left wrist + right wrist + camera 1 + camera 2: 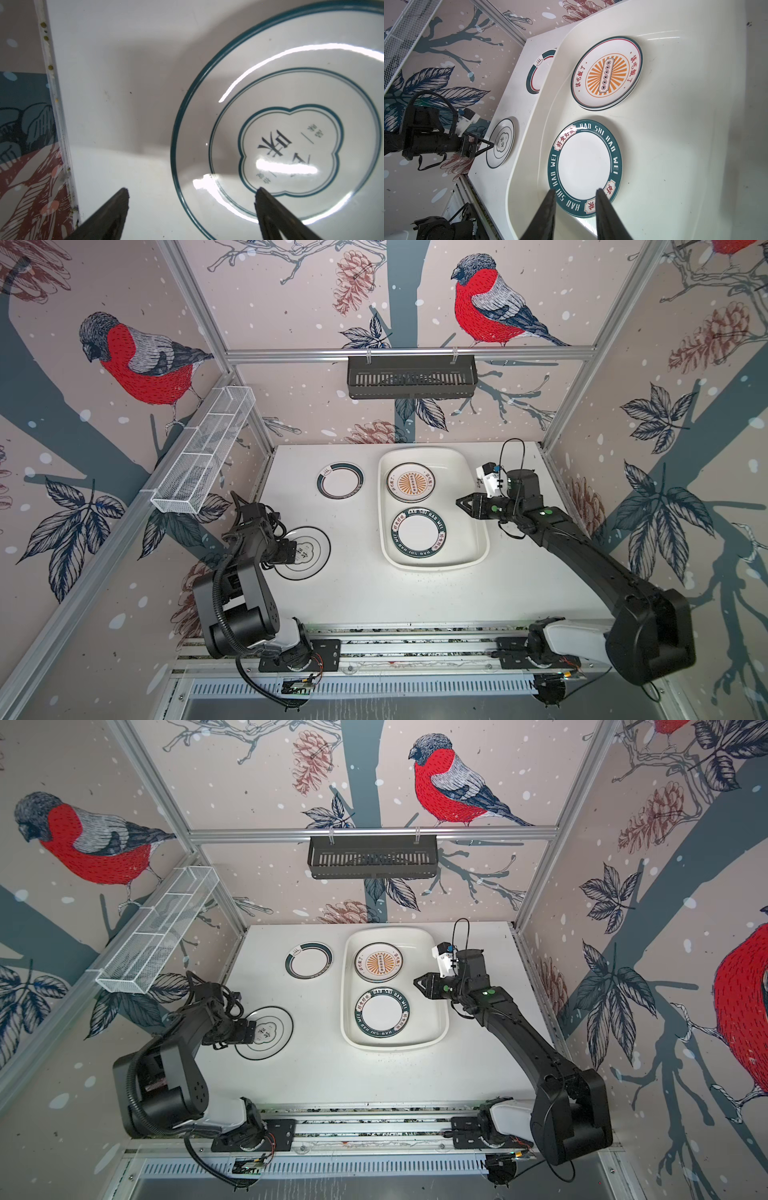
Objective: Place the plates into the plastic bin on the countertop
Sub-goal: 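Lower the left gripper onto the white plate's rim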
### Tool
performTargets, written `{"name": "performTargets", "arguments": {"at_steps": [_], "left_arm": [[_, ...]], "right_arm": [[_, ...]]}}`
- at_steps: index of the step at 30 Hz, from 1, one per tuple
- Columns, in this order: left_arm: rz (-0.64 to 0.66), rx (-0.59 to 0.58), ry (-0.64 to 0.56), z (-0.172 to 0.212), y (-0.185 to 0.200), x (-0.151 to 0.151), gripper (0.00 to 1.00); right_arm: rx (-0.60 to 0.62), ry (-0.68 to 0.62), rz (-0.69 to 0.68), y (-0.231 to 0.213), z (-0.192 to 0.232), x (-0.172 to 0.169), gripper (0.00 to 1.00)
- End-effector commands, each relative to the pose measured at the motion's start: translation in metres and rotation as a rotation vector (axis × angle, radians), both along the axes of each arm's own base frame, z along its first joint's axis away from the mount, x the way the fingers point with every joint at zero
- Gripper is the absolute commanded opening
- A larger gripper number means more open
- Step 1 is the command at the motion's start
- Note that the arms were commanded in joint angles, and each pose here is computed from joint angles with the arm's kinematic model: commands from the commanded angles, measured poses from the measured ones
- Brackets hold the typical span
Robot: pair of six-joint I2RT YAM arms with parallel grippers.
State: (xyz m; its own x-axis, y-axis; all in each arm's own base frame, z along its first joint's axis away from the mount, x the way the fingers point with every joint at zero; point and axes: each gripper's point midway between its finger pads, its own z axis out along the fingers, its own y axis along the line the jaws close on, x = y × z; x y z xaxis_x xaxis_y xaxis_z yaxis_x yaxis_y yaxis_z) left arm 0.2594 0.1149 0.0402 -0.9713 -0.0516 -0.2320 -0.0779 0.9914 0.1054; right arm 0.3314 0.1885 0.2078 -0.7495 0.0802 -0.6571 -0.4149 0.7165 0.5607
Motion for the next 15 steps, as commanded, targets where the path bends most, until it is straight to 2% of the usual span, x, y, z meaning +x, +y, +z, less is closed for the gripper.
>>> {"name": "performTargets", "arguments": {"at_steps": [1,12,15], "left_arm": [[-0.016,-0.033,-0.013,-0.003,-0.004,0.005,0.94],[-0.095,-0.263,0.043,-0.02,-0.041,0.006,0.9],[-0.105,-0.29,0.059,-0.024,-0.044,0.006,0.88]], "right_arm": [[0.005,-0.026,0.011,0.001,0.006,0.003,0.34],[0.012,-0.027,0.006,0.001,0.01,0.004,0.34],[0.014,-0.026,0.009,0.001,0.01,0.004,0.34]]}}
